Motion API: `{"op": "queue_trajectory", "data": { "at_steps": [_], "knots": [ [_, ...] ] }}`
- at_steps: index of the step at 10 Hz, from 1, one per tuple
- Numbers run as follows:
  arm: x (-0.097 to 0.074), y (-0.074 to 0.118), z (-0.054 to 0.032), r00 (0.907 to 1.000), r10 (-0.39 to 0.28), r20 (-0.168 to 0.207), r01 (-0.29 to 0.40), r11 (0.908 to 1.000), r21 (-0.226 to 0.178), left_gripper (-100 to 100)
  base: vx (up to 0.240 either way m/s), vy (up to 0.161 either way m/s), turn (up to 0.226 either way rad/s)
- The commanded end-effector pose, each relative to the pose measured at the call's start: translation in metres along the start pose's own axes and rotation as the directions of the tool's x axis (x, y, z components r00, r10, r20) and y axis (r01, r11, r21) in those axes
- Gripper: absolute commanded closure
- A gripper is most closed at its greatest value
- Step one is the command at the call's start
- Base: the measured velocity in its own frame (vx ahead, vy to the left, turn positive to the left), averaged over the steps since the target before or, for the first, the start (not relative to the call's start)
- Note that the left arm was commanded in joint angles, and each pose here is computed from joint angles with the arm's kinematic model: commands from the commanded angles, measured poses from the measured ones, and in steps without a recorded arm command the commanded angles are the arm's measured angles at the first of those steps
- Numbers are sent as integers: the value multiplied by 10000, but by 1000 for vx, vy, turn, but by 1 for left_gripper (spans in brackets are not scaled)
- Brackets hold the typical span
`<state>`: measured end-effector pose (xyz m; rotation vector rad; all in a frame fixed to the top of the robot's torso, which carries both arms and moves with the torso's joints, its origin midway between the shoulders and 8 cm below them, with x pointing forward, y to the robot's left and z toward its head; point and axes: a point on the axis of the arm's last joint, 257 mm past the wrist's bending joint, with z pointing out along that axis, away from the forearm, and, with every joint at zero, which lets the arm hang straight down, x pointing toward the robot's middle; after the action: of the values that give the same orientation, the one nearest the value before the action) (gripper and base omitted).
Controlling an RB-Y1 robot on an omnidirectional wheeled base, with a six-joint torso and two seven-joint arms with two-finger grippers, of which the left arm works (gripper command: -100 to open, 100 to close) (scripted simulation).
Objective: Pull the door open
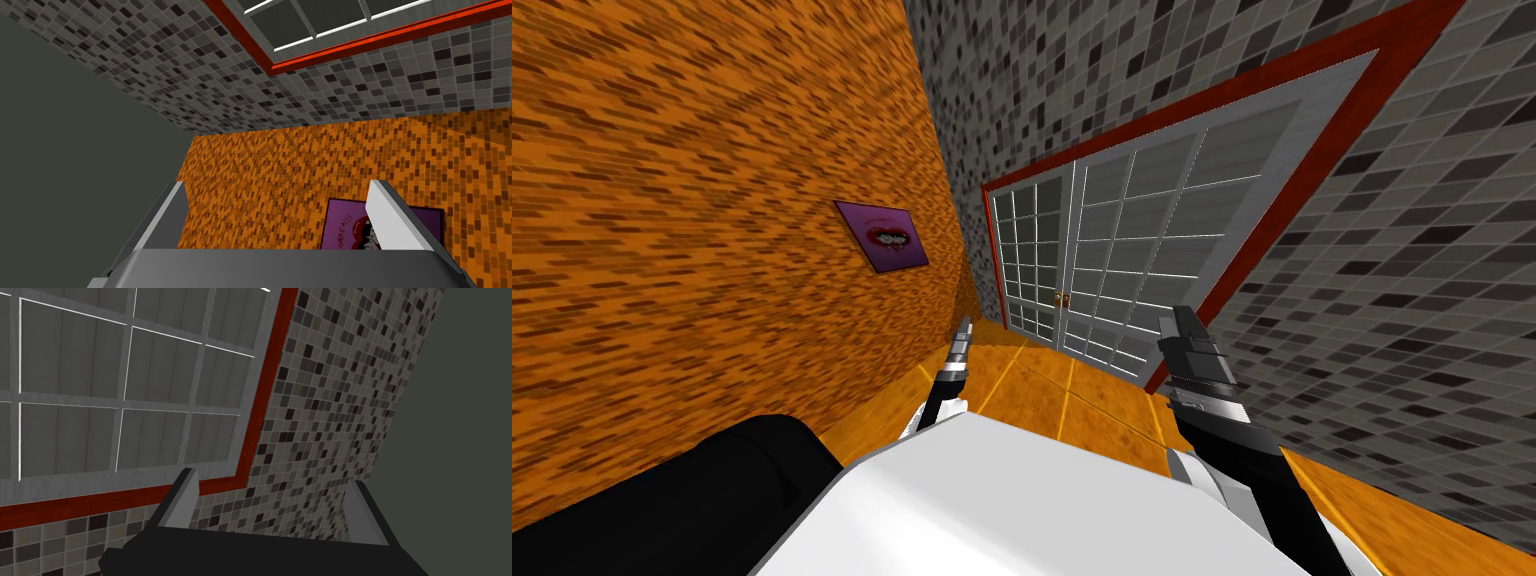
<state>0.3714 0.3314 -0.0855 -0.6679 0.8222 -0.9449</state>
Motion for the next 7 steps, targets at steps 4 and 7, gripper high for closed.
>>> {"op": "queue_trajectory", "data": {
  "at_steps": [4, 7],
  "knots": [
    [45, 280, -115, 9935, 1114, -247, -1124, 9927, -432, -100, 103, -27, -92],
    [78, 460, -197, 9820, 1833, -459, -1862, 9801, -690, -100, 107, -28, -94]
  ]
}}
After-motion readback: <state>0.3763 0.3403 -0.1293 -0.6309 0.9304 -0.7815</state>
